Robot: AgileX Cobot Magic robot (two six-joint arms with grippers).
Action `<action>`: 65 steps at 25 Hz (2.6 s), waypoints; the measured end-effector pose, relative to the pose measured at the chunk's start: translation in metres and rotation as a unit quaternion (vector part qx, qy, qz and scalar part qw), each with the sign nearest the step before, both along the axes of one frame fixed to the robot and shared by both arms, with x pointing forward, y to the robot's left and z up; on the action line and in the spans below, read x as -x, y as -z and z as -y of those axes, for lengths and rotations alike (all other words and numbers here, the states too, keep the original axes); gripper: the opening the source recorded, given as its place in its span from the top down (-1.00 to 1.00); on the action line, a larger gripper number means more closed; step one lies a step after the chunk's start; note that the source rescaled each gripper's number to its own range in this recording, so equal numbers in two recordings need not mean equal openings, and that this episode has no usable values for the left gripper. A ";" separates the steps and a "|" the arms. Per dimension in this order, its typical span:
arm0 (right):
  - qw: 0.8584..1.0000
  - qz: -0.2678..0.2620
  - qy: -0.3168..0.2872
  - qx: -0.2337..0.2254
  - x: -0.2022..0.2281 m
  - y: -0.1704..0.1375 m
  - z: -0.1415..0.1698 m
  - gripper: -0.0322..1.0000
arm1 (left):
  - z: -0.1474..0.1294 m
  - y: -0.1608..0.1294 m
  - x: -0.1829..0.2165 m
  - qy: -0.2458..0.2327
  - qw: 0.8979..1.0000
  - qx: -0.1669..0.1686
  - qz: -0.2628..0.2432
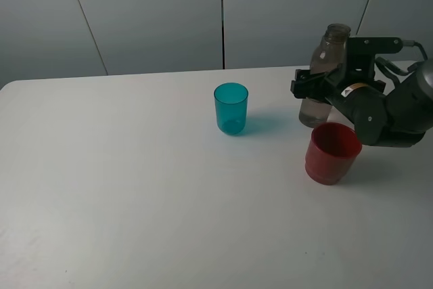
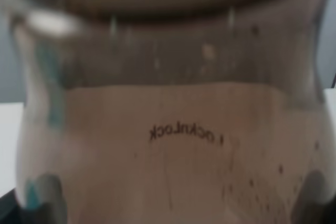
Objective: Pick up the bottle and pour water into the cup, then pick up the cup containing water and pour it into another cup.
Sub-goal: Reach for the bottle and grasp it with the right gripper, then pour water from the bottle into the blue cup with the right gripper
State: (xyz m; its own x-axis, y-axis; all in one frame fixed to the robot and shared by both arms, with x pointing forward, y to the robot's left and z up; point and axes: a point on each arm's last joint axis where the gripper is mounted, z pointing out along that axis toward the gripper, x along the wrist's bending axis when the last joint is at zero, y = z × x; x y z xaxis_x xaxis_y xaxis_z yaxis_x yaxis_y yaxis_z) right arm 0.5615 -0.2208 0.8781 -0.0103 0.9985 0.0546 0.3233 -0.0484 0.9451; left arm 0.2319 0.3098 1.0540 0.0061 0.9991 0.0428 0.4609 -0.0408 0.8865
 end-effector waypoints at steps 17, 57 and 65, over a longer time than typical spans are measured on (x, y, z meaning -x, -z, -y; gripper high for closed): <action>1.000 -0.007 0.011 -0.002 -0.002 0.000 0.001 0.88 | 0.000 0.000 0.000 0.000 1.000 0.000 0.000; 0.817 0.018 -0.295 0.495 -0.010 -0.052 -0.072 0.88 | 0.000 0.000 0.000 0.000 1.000 0.000 0.000; 0.741 0.041 -0.312 0.594 -0.013 -0.037 -0.085 0.88 | 0.000 0.000 0.000 0.000 1.000 0.000 0.000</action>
State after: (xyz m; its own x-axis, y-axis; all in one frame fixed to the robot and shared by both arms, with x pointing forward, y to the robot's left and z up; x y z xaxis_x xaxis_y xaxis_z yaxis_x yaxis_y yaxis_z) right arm 0.5750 -0.1357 0.9150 -0.4439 0.1417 -0.8848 -0.1283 0.9672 0.2193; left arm 0.2319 0.3098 1.0540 0.0061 0.9991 0.0428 0.4609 -0.0408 0.8865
